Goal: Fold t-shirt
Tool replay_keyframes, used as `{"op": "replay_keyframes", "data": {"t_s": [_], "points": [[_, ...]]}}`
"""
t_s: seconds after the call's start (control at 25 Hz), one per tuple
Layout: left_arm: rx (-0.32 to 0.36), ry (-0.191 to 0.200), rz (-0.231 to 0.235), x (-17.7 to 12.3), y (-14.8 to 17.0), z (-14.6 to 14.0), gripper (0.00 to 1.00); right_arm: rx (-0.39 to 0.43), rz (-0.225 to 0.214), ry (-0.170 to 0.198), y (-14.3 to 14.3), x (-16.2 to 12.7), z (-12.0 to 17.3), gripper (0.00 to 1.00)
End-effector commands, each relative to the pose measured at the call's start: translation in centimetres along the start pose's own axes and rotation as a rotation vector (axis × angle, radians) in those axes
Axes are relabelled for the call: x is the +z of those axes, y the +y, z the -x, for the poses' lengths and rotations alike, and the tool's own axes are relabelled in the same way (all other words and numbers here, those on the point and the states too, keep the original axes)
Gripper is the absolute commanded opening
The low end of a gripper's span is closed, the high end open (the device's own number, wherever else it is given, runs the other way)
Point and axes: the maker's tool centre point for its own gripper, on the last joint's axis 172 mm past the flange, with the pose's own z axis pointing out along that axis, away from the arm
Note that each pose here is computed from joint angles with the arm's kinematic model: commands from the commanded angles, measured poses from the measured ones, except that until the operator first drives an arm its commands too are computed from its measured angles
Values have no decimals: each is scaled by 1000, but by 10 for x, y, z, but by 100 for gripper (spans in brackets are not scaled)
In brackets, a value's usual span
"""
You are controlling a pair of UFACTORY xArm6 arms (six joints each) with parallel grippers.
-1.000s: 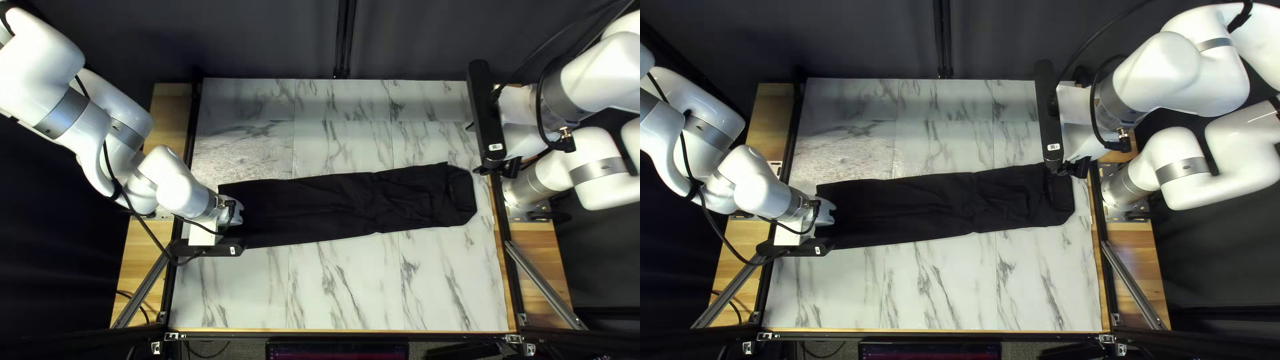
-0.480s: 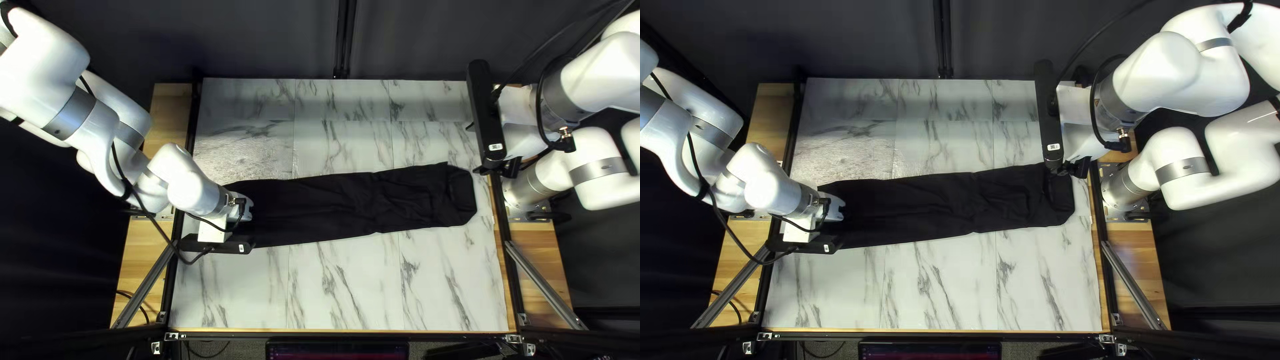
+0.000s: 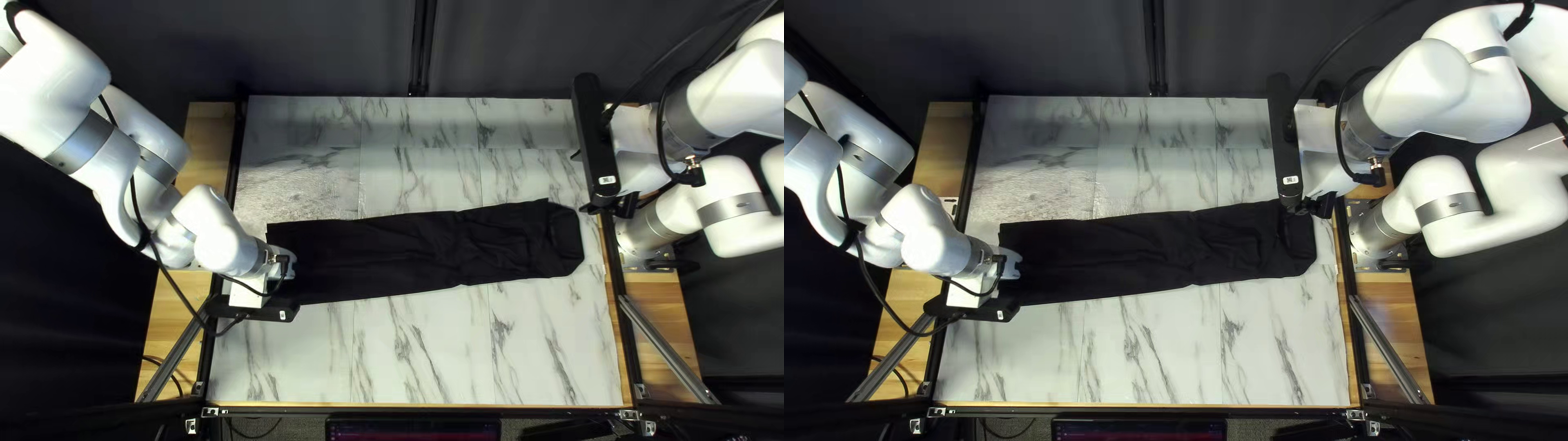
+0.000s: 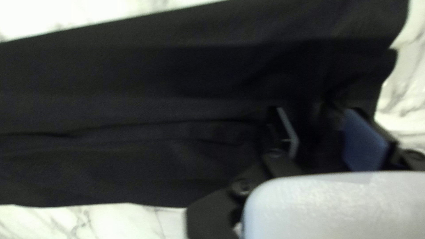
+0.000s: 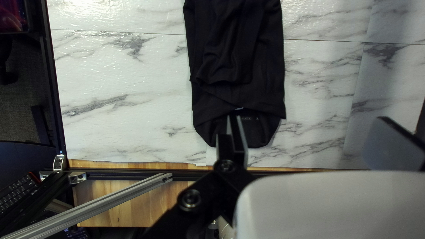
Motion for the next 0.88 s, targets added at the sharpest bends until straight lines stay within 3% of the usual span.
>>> {"op": "replay_keyframes", "data": {"t_s": [0.04, 0.36, 0.8, 0.88], "points": [[12, -18, 2, 3, 5, 2, 100, 0, 0, 0, 0, 0, 0, 100], [35, -37, -16, 21, 3, 13, 100, 0, 0, 0, 0, 0, 0, 100], [45, -35, -14, 29, 4, 13, 100, 0, 0, 0, 0, 0, 0, 100], [44, -32, -13, 30, 4, 13, 94, 0, 0, 0, 0, 0, 0, 100]]}}
